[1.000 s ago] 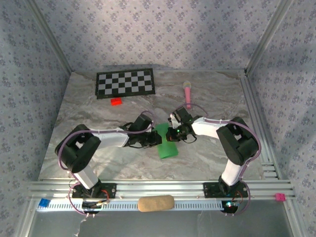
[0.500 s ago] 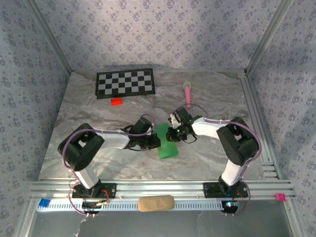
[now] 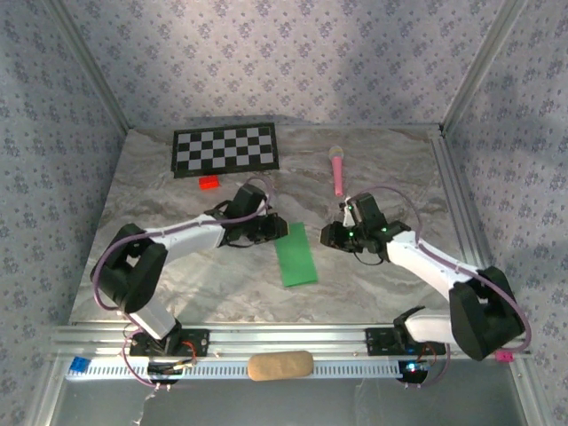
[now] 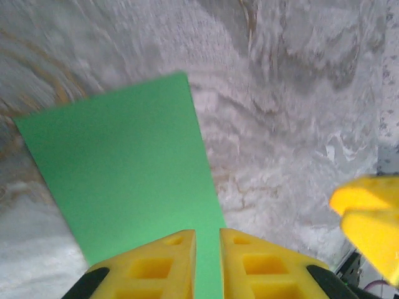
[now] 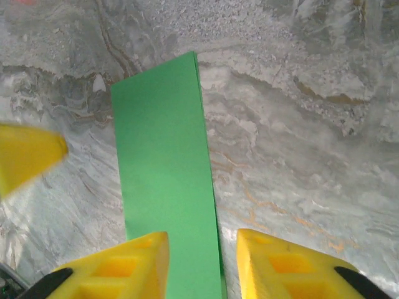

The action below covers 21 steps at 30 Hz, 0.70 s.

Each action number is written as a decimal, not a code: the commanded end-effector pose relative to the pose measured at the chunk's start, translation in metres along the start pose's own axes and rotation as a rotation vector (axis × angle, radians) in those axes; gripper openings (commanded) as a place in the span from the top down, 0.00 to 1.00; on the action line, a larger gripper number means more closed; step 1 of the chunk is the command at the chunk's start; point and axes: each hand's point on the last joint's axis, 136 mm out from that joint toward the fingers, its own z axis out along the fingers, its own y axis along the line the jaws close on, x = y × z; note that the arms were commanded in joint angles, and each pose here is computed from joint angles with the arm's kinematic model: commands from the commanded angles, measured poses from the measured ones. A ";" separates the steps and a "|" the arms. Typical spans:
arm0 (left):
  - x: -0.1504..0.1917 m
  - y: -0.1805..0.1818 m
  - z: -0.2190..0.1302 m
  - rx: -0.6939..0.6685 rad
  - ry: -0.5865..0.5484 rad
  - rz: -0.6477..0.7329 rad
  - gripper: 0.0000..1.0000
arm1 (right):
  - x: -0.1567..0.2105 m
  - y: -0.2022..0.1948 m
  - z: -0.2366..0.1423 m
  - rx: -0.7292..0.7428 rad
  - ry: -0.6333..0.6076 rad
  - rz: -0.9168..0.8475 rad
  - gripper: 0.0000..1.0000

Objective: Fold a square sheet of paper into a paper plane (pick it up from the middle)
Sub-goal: First fold the square sheet of paper in half at the center of the table.

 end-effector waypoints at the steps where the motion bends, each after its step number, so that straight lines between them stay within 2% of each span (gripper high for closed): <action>1: -0.005 0.008 0.010 0.003 0.062 -0.012 0.81 | 0.019 -0.006 -0.003 0.000 0.043 0.077 0.64; 6: -0.018 0.020 0.024 -0.005 0.075 -0.037 0.81 | 0.044 -0.005 0.007 -0.035 0.129 0.185 0.61; 11: -0.023 0.030 0.035 -0.016 0.088 -0.058 0.82 | 0.063 -0.005 0.016 -0.019 0.175 0.203 0.60; 15: -0.018 0.044 0.041 -0.045 0.108 -0.074 0.82 | 0.074 -0.005 0.022 -0.009 0.211 0.218 0.56; 21: -0.004 0.069 0.049 -0.082 0.126 -0.090 0.82 | 0.087 -0.004 0.033 -0.011 0.278 0.217 0.54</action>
